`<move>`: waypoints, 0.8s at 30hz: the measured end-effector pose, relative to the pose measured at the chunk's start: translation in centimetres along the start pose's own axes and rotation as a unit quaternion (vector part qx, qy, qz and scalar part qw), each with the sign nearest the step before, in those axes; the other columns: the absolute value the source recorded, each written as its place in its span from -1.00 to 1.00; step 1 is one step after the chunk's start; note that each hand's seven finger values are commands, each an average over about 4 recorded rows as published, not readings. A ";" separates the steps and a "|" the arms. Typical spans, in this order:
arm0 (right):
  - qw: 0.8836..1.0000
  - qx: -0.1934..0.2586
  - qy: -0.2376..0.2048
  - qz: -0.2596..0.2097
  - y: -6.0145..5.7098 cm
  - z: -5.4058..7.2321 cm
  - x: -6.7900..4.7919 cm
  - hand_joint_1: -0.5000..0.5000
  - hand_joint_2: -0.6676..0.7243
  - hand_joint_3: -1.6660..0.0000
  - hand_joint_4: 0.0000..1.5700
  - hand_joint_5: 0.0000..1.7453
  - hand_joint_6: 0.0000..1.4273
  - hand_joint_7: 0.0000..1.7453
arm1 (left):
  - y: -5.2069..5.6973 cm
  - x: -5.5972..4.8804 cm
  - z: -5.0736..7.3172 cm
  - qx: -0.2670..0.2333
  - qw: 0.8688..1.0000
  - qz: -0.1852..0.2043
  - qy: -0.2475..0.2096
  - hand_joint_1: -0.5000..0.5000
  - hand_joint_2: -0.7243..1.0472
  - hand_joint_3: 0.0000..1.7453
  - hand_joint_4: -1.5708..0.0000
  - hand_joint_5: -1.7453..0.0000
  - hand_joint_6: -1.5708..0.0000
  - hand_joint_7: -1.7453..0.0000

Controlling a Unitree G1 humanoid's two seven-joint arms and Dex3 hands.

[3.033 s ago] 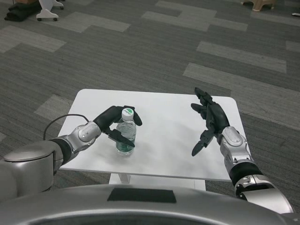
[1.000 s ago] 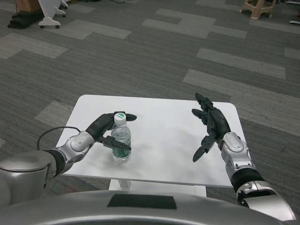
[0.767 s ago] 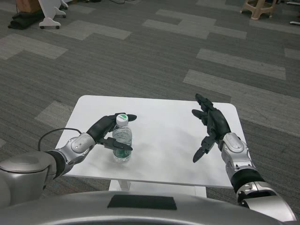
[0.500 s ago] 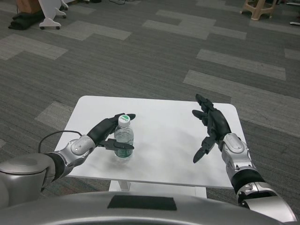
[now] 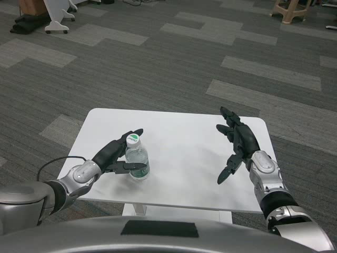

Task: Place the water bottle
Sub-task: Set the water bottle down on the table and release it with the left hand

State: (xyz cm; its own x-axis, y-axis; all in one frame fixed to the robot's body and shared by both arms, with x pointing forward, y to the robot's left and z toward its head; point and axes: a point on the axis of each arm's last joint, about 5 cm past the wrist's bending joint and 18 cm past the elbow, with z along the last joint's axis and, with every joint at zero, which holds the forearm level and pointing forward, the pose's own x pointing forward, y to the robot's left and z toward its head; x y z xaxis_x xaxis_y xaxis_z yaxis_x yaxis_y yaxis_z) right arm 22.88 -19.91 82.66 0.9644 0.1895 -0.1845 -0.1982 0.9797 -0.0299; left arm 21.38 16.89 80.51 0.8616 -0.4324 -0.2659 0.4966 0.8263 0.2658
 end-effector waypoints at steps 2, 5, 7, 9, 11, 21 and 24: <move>1.000 0.000 0.000 0.000 0.0 0.0 0.0 -0.25 0.91 0.86 -1.00 -0.22 -1.00 -1.00 | 0.2 -0.2 -0.1 -0.001 1.000 0.002 0.000 1.00 1.00 -0.90 1.00 0.29 0.98 1.00; 1.000 0.000 0.000 0.000 0.0 0.0 0.0 -0.25 0.91 0.81 -1.00 -0.22 -1.00 -1.00 | 0.3 -0.5 -0.4 -0.009 1.000 0.011 0.002 1.00 1.00 -0.90 1.00 0.29 1.00 1.00; 1.000 0.000 0.000 0.000 0.0 0.0 0.0 -0.25 0.91 0.81 -1.00 -0.22 -1.00 -1.00 | 0.2 -0.6 -0.5 -0.013 1.000 0.014 0.002 1.00 1.00 -0.90 1.00 0.32 1.00 1.00; 1.000 0.000 0.000 0.000 0.0 0.0 0.0 -0.25 0.91 0.83 -1.00 -0.22 -1.00 -1.00 | 0.2 -0.7 -0.5 -0.016 1.000 0.016 0.003 1.00 1.00 -0.90 1.00 0.38 1.00 1.00; 1.000 0.000 0.000 0.000 0.0 0.0 0.0 -0.25 0.91 0.88 -1.00 -0.22 -1.00 -1.00 | 0.2 -0.7 -0.5 -0.020 1.000 0.020 0.003 1.00 1.00 -0.95 1.00 0.41 1.00 1.00; 1.000 0.000 0.002 0.000 0.0 -0.1 -0.1 -0.23 0.91 0.81 -1.00 -0.22 -1.00 -1.00 | 0.4 -0.7 -0.6 -0.044 0.998 0.044 0.014 1.00 -0.22 -0.90 1.00 0.59 1.00 1.00; 1.000 0.001 0.003 -0.001 0.0 -0.2 -0.1 -0.25 0.91 0.81 -1.00 -0.17 -1.00 -1.00 | 0.4 -0.7 -0.6 -0.046 0.998 0.047 0.018 1.00 -0.40 -0.90 1.00 0.65 1.00 1.00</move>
State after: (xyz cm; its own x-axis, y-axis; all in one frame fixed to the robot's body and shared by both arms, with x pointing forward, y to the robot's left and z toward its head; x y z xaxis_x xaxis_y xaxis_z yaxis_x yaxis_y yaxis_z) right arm 22.70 -19.94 82.52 0.9636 0.1879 -0.1903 -0.1967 0.9800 -0.0286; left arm 20.95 17.78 80.21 0.8992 -0.3393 -0.2764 0.4001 0.8932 0.2051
